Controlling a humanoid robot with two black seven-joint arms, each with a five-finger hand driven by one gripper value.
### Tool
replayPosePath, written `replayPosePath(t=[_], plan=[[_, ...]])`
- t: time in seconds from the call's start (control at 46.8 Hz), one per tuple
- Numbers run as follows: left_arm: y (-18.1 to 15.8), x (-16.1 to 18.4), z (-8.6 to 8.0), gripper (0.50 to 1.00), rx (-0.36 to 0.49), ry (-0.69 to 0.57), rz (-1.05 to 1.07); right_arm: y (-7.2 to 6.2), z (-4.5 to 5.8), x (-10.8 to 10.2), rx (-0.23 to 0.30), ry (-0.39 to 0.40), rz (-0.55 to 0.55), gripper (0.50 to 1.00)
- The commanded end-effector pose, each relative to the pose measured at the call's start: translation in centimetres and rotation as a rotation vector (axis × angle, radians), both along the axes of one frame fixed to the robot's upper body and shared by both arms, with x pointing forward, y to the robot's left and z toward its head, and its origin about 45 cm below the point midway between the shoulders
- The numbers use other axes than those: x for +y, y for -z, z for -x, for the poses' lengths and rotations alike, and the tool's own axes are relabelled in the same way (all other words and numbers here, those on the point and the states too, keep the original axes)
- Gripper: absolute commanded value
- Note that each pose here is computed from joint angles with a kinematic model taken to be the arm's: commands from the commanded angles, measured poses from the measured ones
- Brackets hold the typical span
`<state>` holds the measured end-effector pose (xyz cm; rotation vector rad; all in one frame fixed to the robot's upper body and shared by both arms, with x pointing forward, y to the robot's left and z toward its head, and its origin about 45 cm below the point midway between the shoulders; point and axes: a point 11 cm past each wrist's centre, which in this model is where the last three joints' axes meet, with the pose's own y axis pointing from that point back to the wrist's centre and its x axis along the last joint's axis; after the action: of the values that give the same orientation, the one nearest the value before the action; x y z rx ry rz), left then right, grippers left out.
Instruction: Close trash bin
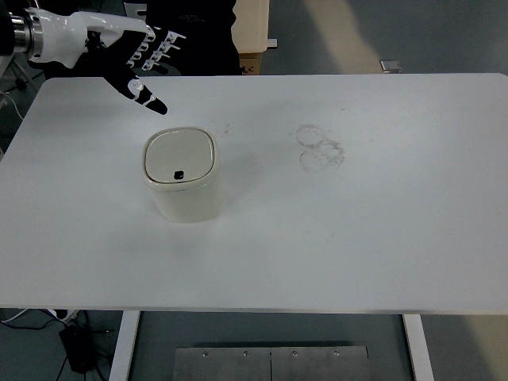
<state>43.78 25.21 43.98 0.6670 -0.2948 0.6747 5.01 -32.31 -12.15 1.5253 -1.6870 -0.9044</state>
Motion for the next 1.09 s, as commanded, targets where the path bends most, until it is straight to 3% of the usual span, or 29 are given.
replayPosePath(t=[0.0, 0.385, 0.556, 0.897, 1.068], plan=[[-1.9, 0.9, -0.8, 1.0, -0.035, -0.041, 0.063, 0.0, 0.0, 0.0, 0.0, 0.0, 0.001, 0.991], [-7.3, 6.5, -3.5, 1.0, -0.138, -0.258, 0.373, 0.0, 0.0, 0.0, 0.0, 0.0, 0.001, 0.991], [-7.9, 8.3, -4.3, 1.0, -0.158, -0.327, 0.569, 0.0, 0.0, 0.0, -0.001, 0.0, 0.0, 0.991], [-2.2, 15.0, -6.0, 1.0, -0.102, -0.563, 0.911, 0.0, 0.0, 0.0, 0.001, -0.002, -0.001, 0.991], [2.7, 15.4, -6.7, 1.0, -0.05, -0.637, 1.016, 0.0, 0.0, 0.0, -0.001, -0.002, 0.0, 0.991]])
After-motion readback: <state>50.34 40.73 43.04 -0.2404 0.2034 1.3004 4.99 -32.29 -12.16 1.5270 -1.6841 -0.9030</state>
